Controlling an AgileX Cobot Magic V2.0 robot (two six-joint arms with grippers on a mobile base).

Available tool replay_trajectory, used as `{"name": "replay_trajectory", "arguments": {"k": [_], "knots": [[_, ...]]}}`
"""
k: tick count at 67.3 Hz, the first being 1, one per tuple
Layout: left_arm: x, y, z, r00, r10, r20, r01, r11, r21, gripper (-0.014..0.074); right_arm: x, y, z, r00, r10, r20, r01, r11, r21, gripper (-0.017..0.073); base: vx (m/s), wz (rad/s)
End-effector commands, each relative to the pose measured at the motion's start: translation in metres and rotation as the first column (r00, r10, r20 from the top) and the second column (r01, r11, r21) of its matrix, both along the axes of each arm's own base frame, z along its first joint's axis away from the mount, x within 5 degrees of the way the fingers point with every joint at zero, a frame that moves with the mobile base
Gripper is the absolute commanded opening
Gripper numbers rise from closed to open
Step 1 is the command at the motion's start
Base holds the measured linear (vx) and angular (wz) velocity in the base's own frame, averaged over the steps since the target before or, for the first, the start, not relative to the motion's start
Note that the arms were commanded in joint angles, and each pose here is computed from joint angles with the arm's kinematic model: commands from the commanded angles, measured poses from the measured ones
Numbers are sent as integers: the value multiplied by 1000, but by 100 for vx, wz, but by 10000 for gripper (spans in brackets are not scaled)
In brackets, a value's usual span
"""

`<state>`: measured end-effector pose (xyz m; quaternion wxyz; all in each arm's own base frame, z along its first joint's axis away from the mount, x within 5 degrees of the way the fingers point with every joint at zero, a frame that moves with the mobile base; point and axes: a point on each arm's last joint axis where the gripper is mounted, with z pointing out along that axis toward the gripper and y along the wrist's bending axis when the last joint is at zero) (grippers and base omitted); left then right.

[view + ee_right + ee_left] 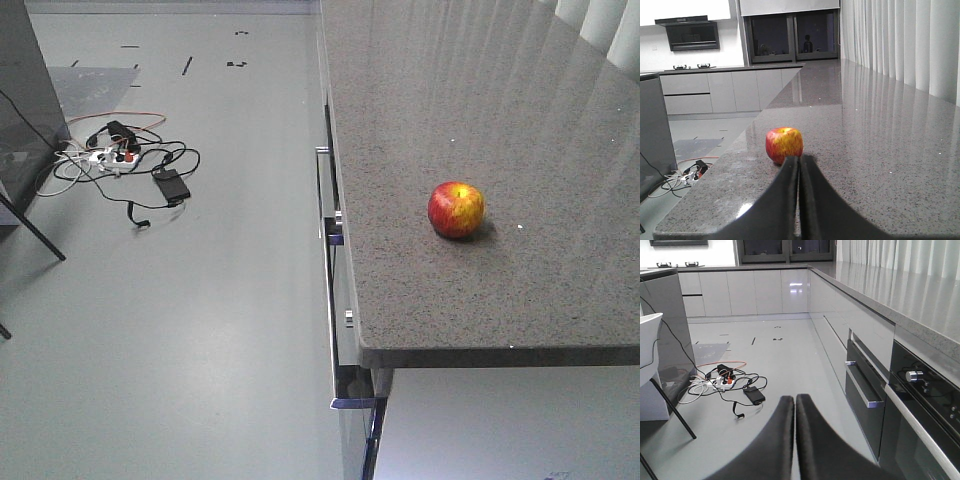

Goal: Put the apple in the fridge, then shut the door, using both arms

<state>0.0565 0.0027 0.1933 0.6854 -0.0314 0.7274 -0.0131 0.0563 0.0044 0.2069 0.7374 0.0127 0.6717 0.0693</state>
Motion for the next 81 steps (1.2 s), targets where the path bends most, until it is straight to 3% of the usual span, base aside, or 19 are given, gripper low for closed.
{"name": "replay_trajectory", "arguments": {"k": [1, 72, 76, 81], "knots": [[-2, -2, 13, 995, -24, 100, 24, 1000, -4, -6, -2, 1, 6, 997, 14, 82, -13, 1000, -10, -3, 0, 0], [-2, -2, 13, 995, -24, 100, 24, 1000, -4, -6, -2, 1, 7, 996, 15, 86, -14, 1000, -10, -3, 0, 0], [-2, -2, 13, 995, -24, 100, 24, 1000, -4, -6, -2, 1, 7, 996, 19, 88, -22, 999, 26, -3, 0, 0], [-2, -2, 13, 995, -24, 100, 24, 1000, -4, -6, -2, 2, 9, 994, 30, 108, -43, 992, 123, -3, 0, 0]]}}
